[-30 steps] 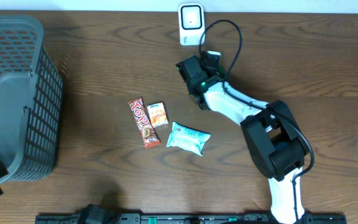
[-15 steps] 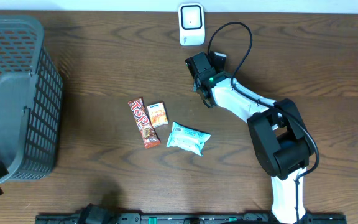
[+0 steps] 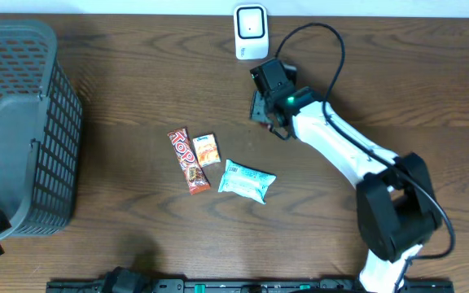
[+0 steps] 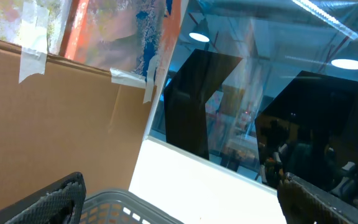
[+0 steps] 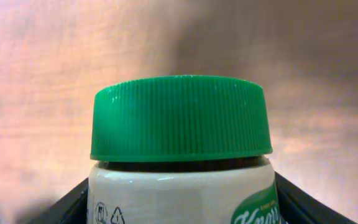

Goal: Scan the item barcode
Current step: 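Move the jar back from the scanner with the right gripper, then lower the Knorr jar onto the table centre and open the right gripper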

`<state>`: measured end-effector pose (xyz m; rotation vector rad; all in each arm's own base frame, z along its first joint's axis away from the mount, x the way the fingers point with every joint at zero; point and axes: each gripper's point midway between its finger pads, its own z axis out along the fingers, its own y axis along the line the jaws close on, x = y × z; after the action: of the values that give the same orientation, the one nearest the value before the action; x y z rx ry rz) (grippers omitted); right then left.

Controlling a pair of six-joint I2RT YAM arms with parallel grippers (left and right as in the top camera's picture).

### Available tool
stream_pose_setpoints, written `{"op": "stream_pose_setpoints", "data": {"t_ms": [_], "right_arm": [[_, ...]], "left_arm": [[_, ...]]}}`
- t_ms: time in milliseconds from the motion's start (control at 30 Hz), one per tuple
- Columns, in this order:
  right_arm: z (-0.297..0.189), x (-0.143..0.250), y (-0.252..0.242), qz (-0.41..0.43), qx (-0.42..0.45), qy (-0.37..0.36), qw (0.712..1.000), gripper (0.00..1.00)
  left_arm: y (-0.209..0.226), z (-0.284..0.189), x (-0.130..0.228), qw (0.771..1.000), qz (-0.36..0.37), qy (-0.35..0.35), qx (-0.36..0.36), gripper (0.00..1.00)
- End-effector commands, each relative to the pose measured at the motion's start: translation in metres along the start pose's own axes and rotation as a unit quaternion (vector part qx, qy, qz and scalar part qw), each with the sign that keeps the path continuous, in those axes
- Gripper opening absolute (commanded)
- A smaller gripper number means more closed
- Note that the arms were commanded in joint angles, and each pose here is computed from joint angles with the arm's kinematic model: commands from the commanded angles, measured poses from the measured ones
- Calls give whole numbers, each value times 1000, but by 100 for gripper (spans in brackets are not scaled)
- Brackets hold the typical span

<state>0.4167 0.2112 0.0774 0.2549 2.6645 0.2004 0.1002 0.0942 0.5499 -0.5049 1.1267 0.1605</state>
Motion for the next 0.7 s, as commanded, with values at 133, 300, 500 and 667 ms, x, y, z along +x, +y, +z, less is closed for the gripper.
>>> {"op": "stream_pose_setpoints", "data": {"t_ms": [133, 300, 500, 667], "right_arm": [[-13, 15, 0, -11, -12, 40, 999, 41], [-13, -20, -22, -23, 81, -73, 994, 48], [10, 3, -30, 2, 81, -74, 994, 50], [25, 27, -33, 17, 78, -70, 994, 55]], "left_arm": [[3, -2, 0, 1000, -6, -2, -5, 98], [3, -2, 0, 1000, -6, -2, -5, 98], [3, -1, 0, 1000, -5, -2, -5, 98], [3, -2, 0, 1000, -6, -2, -5, 98]]}}
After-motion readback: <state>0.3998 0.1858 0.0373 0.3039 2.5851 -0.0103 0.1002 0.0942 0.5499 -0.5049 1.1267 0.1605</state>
